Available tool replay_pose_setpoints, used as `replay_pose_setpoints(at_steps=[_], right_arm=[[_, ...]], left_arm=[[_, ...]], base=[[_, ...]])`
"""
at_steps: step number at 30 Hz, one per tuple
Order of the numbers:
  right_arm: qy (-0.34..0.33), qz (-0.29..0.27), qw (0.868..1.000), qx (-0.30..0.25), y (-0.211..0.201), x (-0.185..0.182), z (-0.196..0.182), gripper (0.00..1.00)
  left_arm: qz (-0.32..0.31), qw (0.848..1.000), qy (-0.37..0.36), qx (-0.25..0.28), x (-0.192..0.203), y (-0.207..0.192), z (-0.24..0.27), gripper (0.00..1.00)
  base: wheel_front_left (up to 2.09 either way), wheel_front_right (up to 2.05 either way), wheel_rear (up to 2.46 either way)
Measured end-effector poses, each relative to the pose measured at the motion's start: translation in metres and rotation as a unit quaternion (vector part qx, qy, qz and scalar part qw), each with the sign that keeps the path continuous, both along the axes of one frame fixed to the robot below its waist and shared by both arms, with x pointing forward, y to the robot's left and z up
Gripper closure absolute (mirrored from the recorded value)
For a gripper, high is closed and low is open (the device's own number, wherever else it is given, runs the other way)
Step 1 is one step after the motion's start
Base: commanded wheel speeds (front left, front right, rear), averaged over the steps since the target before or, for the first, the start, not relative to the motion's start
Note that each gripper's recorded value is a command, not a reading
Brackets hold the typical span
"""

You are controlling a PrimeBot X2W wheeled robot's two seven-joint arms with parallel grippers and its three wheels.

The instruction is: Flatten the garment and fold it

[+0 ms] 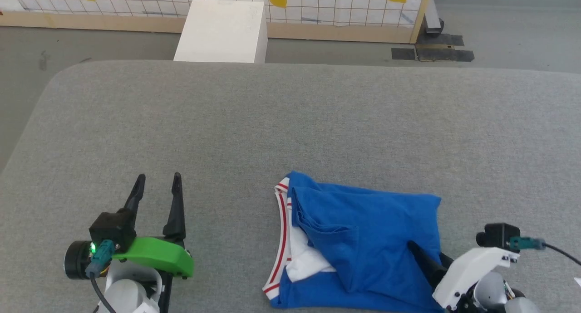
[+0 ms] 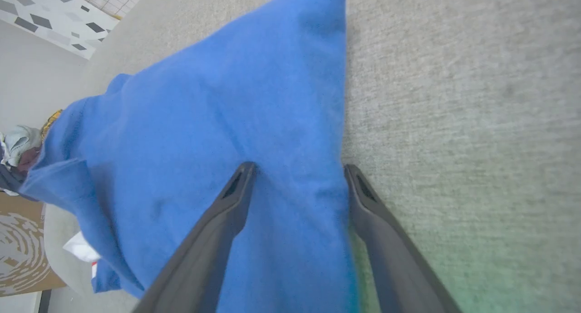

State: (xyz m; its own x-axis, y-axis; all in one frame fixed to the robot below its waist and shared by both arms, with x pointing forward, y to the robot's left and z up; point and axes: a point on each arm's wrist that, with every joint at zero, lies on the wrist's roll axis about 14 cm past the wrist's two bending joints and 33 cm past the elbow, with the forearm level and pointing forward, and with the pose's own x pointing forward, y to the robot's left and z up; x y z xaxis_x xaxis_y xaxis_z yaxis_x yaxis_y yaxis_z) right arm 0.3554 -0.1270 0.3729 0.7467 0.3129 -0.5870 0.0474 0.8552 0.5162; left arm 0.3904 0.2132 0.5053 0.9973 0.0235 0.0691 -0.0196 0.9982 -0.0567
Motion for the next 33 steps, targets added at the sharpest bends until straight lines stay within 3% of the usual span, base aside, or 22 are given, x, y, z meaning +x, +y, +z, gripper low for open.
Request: replay_pose_setpoints(at_steps=[1, 2, 3, 4, 5, 10, 15, 21, 27, 33], right_arm=[[0.004, 0.005, 1.000, -0.001, 0.001, 0.001, 0.000, 0.00], [0.009, 0.009, 1.000, 0.000, 0.003, 0.001, -0.001, 0.26], [0.012, 0.012, 1.000, -0.001, 0.003, 0.002, -0.002, 0.58], [0.014, 0.015, 1.000, -0.003, 0.004, 0.002, -0.002, 0.71], [0.016, 0.017, 1.000, -0.003, 0.004, 0.002, -0.002, 1.00], [-0.002, 0.032, 0.998, -0.047, 0.000, 0.005, 0.004, 1.00], [-0.058, 0.077, 0.983, -0.157, -0.005, 0.024, 0.035, 1.00], [-0.146, 0.138, 0.925, -0.323, -0.009, 0.061, 0.101, 1.00], [-0.150, 0.130, 0.874, -0.444, -0.079, 0.078, 0.132, 1.00], [-0.110, 0.084, 0.845, -0.517, -0.161, 0.083, 0.146, 1.00]], left_arm=[[0.000, 1.000, 0.000, 0.000, 0.000, 0.000, 0.000, 0.00], [0.001, 1.000, 0.000, -0.001, -0.001, 0.000, 0.000, 0.00], [0.002, 1.000, 0.000, -0.001, -0.001, 0.001, 0.000, 0.00], [0.003, 1.000, 0.000, -0.001, -0.002, 0.001, 0.000, 0.00], [0.004, 1.000, 0.000, -0.001, -0.002, 0.002, 0.000, 0.00], [0.003, 1.000, -0.001, -0.002, 0.000, 0.001, 0.001, 0.00], [-0.001, 1.000, -0.002, -0.003, 0.005, -0.003, 0.001, 0.00], [-0.021, 1.000, -0.010, -0.004, 0.021, -0.018, 0.004, 0.00], [-0.061, 0.998, -0.024, -0.007, 0.042, -0.051, 0.009, 0.00], [-0.107, 0.994, -0.032, -0.010, 0.065, -0.087, 0.008, 0.00]], base=[[0.00, 0.00, 0.00], [0.00, 0.00, 0.00], [0.00, 0.00, 0.00], [0.00, 0.00, 0.00], [0.00, 0.00, 0.00], [0.00, 0.00, 0.00], [0.00, 0.00, 0.00], [0.00, 0.00, 0.00], [0.00, 0.00, 0.00], [0.00, 0.00, 0.00]])
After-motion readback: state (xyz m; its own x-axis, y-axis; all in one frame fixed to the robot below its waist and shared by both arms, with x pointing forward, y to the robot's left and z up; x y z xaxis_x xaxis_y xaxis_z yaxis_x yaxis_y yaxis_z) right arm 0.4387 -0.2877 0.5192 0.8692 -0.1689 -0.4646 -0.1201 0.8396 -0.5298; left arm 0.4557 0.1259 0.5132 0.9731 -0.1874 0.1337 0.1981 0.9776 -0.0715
